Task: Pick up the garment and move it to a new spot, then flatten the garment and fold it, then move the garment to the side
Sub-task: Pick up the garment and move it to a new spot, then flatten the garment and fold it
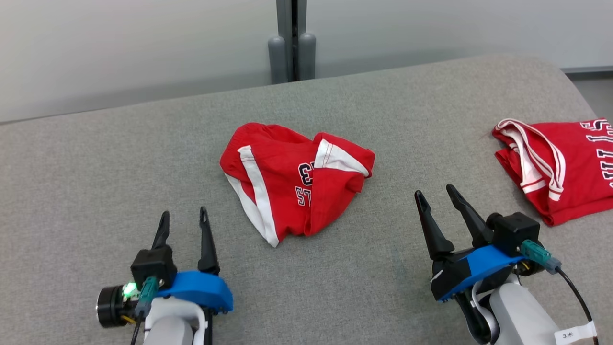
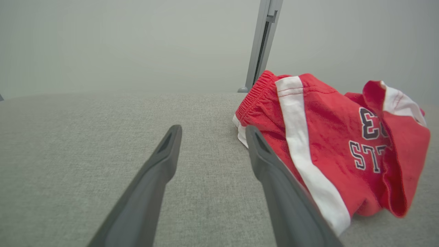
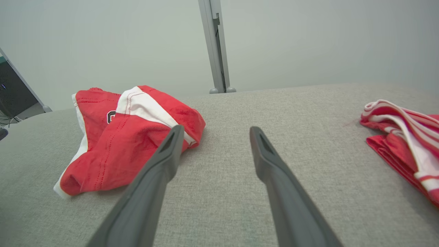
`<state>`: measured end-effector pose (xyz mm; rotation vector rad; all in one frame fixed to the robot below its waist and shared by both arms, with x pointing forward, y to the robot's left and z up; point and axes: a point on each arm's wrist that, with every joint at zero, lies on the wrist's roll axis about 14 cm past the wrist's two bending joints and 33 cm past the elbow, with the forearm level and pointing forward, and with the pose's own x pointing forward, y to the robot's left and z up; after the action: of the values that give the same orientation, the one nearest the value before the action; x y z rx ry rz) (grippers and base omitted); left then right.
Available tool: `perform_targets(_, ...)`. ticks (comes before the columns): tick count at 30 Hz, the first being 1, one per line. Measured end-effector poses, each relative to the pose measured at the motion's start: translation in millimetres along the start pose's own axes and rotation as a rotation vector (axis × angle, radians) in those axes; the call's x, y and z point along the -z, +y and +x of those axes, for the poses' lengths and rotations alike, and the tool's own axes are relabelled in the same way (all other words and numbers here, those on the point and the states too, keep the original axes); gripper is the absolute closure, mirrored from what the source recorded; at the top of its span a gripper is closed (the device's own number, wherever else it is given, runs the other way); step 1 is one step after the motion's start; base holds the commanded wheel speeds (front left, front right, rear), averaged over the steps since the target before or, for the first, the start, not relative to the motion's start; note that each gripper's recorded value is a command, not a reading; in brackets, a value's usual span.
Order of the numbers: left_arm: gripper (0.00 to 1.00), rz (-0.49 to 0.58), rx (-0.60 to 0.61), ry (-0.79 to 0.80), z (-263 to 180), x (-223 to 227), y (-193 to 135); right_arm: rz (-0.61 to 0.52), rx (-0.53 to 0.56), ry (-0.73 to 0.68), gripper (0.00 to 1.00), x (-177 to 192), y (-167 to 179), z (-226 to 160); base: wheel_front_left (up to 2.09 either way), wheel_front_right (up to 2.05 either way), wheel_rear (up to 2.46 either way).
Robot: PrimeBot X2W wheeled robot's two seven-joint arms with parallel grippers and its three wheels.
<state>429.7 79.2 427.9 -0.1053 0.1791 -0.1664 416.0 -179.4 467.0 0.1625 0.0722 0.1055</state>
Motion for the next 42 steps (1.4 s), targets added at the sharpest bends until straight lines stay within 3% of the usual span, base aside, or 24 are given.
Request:
perform_targets(8,0.0,-0.008,-0.071,-0.006,-35,2,27,0.002,0.004,-0.006,0.0,-1,3,-17,0.0,0.0,0.0)
perform_targets(23,0.0,-0.036,-0.058,0.017,-51,12,23,0.008,-0.014,0.019,0.0,9,11,-22,0.0,0.0,0.0)
perform_targets(32,0.0,-0.058,-0.061,0.058,-49,25,23,-0.032,-0.174,0.0,0.0,-6,44,19,0.0,0.0,0.0)
perform_targets(42,0.0,-0.097,-0.141,0.079,-53,31,43,-0.189,-0.521,0.046,0.0,0,130,74,0.0,0.0,0.0)
